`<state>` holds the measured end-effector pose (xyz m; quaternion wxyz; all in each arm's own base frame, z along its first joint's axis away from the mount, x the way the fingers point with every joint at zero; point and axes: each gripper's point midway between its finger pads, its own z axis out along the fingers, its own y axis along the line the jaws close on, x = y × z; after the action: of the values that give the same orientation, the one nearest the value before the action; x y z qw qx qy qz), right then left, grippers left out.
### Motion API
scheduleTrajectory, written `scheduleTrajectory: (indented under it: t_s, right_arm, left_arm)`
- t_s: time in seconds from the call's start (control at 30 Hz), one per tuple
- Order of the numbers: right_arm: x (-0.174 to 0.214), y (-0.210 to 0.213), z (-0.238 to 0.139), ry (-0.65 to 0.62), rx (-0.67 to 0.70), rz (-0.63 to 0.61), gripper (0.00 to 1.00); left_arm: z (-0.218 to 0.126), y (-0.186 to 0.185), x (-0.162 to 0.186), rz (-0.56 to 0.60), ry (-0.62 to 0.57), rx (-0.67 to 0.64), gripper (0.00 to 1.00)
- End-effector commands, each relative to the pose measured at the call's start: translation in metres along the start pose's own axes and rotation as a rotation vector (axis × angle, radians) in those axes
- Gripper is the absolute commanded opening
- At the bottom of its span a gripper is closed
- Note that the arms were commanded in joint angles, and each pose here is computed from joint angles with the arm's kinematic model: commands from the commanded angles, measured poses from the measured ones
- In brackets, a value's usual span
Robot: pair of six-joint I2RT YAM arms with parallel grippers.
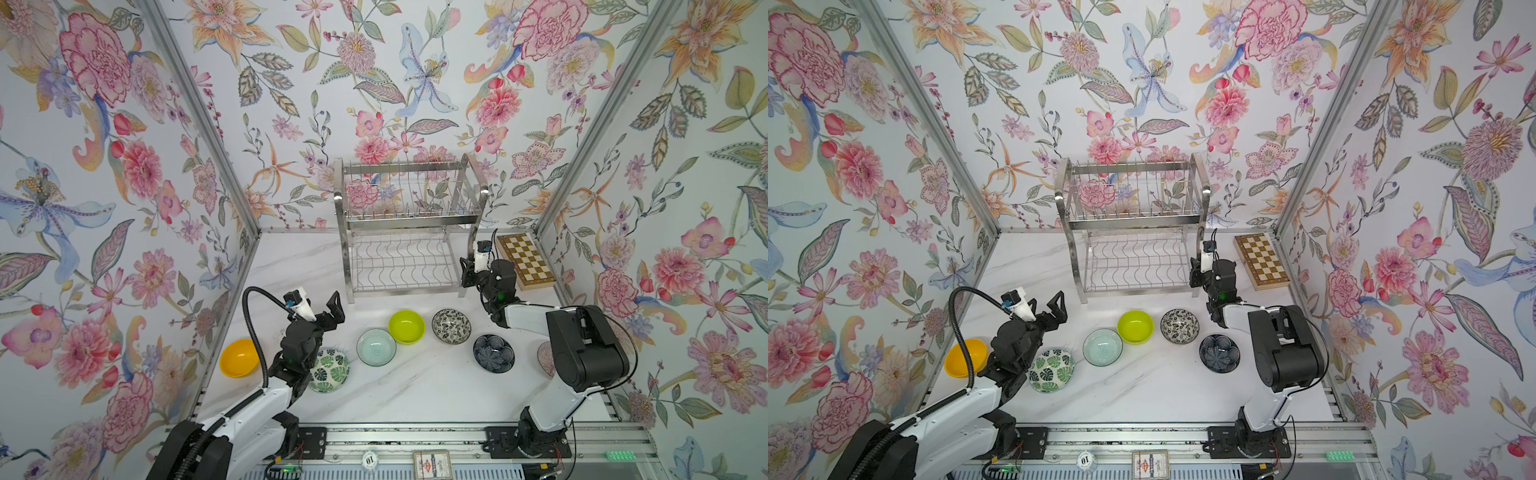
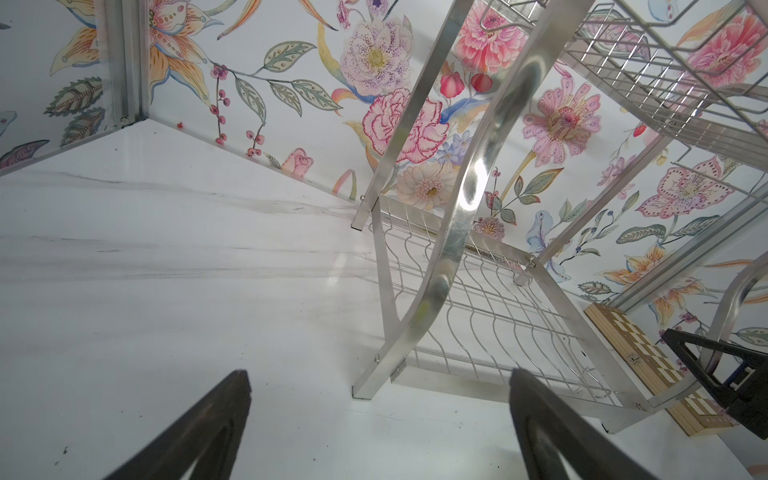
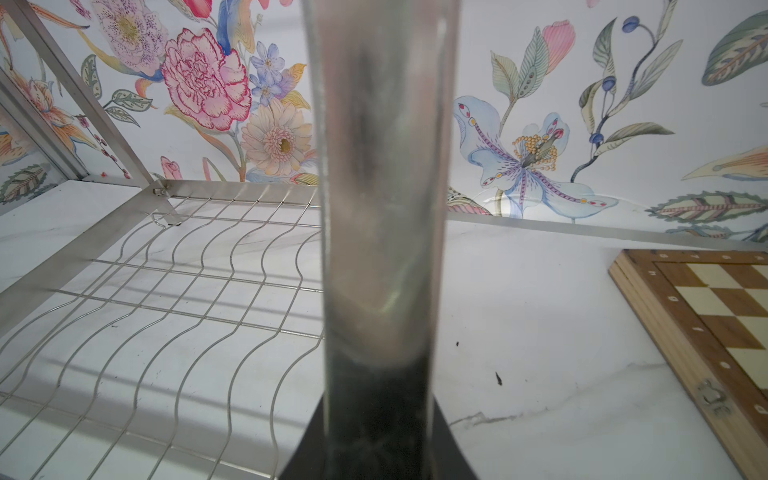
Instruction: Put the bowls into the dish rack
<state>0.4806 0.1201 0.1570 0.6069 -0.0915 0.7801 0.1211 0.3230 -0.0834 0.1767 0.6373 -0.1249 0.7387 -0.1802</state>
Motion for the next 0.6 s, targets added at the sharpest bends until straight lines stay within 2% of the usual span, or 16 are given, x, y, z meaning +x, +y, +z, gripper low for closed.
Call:
scheduleTrajectory:
  t_s: [0.0,0.1,0.27,0.3,0.4,0.57]
  right_arm:
    - [-0.012,-0.02,-0.003,-0.006,0.076,0.035,0.08]
    - [-0.012,-0.017,0.001,-0.009,0.065,0.038,0.12]
    - [-0.012,-0.014,0.002,-0.005,0.059,0.04,0.28]
    - [-0.013,-0.014,0.001,-0.006,0.06,0.043,0.33]
    - [-0.014,-0.012,-0.004,0.003,0.059,0.057,0.39]
    - [-0.013,-0.014,-0.018,0.012,0.081,0.103,0.63]
  left_arm:
    - [0.002,-0.007,-0.004,-0.013,-0.004,0.015,0.99]
    - [0.002,-0.006,-0.005,-0.015,-0.008,0.012,0.99]
    - [0.003,-0.007,-0.016,-0.01,-0.016,-0.014,0.99]
    - [0.003,-0.006,-0.017,-0.003,-0.009,-0.029,0.99]
    - [0.004,0.004,-0.018,0.013,0.024,-0.111,0.99]
    - [0.002,0.016,-0.019,0.041,0.056,-0.202,0.99]
